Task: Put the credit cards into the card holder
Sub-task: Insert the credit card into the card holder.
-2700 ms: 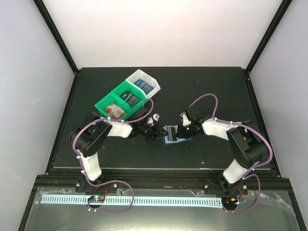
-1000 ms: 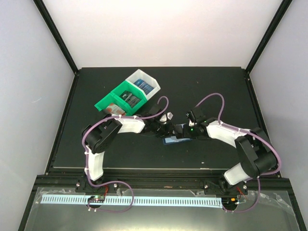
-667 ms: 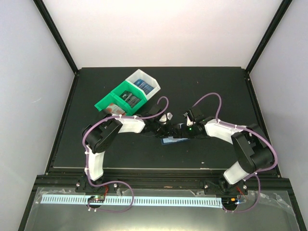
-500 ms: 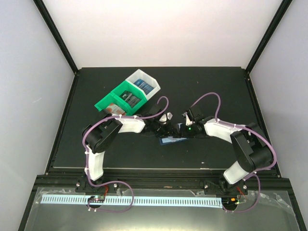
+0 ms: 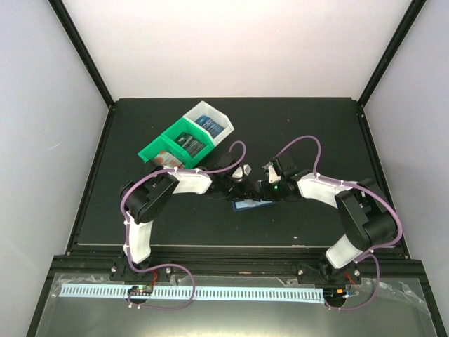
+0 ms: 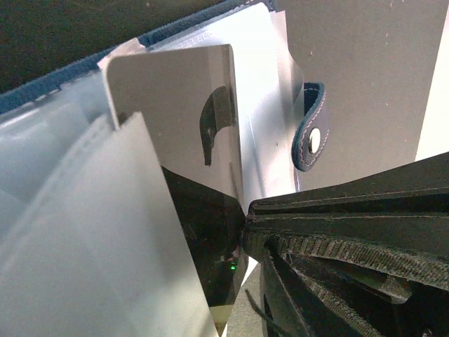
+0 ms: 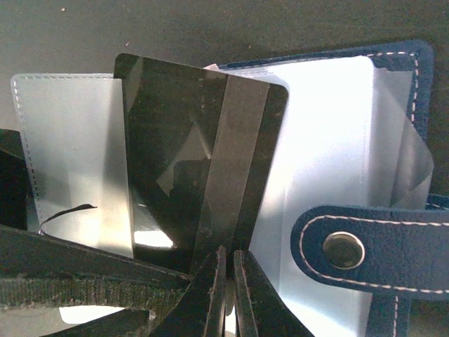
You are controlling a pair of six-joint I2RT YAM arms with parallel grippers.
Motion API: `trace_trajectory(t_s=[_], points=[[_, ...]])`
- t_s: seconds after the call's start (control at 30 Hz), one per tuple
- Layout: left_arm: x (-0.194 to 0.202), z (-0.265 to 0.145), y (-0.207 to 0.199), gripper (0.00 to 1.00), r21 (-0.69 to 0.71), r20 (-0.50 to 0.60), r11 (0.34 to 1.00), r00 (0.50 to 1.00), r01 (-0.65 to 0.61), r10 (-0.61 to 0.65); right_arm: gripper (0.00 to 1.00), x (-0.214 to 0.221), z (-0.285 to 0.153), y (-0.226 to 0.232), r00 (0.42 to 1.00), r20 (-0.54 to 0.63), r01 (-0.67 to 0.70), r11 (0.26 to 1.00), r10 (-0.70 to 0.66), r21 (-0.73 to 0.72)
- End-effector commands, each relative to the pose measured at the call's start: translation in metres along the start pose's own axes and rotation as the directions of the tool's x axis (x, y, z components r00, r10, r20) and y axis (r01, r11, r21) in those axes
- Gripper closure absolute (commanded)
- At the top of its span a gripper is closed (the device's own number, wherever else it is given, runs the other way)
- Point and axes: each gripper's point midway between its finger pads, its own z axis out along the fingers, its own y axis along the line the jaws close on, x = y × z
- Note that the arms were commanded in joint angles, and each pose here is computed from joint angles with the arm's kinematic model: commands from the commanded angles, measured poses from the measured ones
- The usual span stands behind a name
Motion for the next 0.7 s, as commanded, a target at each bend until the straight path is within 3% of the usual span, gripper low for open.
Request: trace_trajectory(t_s=[0.0, 0.33, 0.67], points=[[-0.004, 0.002, 0.002, 0.72, -0.032, 0.013, 0.999, 1.0, -0.02, 0.021, 0.92, -0.005, 0.003, 0.009, 1.0, 0.014, 0.018, 0.999, -0.017, -0.046], [-0.002, -0.002, 0.016, 0.98, -0.1, 0.022, 0.994, 0.999, -0.034, 0.037, 0.92, -0.033, -0.021, -0.007, 0.989, 0.145, -0.003, 0.994, -0.014, 0.111], [0.005, -0.007, 0.023, 0.99, -0.109, 0.029, 0.988, 0.993, -0.108, 0.112, 0.84, -0.073, -0.015, 0.003, 0.981, 0.193, -0.009, 0.992, -0.015, 0.123]])
